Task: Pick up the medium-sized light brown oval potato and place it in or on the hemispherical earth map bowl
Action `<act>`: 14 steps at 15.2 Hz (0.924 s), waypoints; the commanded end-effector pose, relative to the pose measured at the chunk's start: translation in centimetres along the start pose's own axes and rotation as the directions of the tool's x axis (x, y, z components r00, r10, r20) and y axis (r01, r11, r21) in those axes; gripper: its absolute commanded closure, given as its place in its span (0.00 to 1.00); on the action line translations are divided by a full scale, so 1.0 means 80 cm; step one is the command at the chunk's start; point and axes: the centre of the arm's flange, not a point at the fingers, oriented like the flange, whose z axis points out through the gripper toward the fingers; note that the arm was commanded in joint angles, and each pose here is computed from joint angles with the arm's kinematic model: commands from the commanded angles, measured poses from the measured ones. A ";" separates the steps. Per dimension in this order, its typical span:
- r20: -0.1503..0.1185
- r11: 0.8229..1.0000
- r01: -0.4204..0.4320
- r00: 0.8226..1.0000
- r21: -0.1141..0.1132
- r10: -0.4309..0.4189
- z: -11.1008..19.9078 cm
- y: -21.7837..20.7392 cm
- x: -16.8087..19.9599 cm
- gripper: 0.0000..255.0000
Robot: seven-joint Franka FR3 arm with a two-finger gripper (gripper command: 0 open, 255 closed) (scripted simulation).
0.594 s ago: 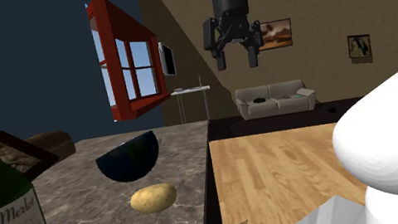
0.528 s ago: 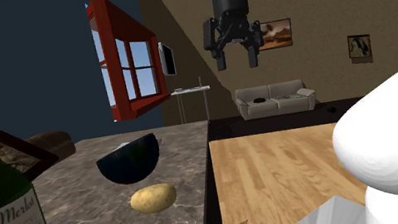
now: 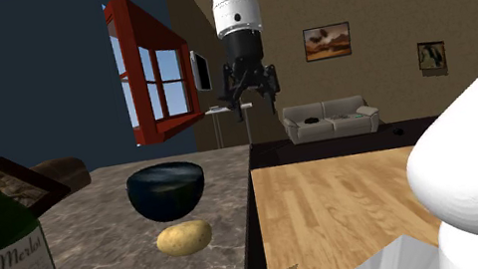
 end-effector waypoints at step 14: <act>0.050 0.902 0.431 0.902 -0.032 -0.429 0.161 -0.150 0.130 0.00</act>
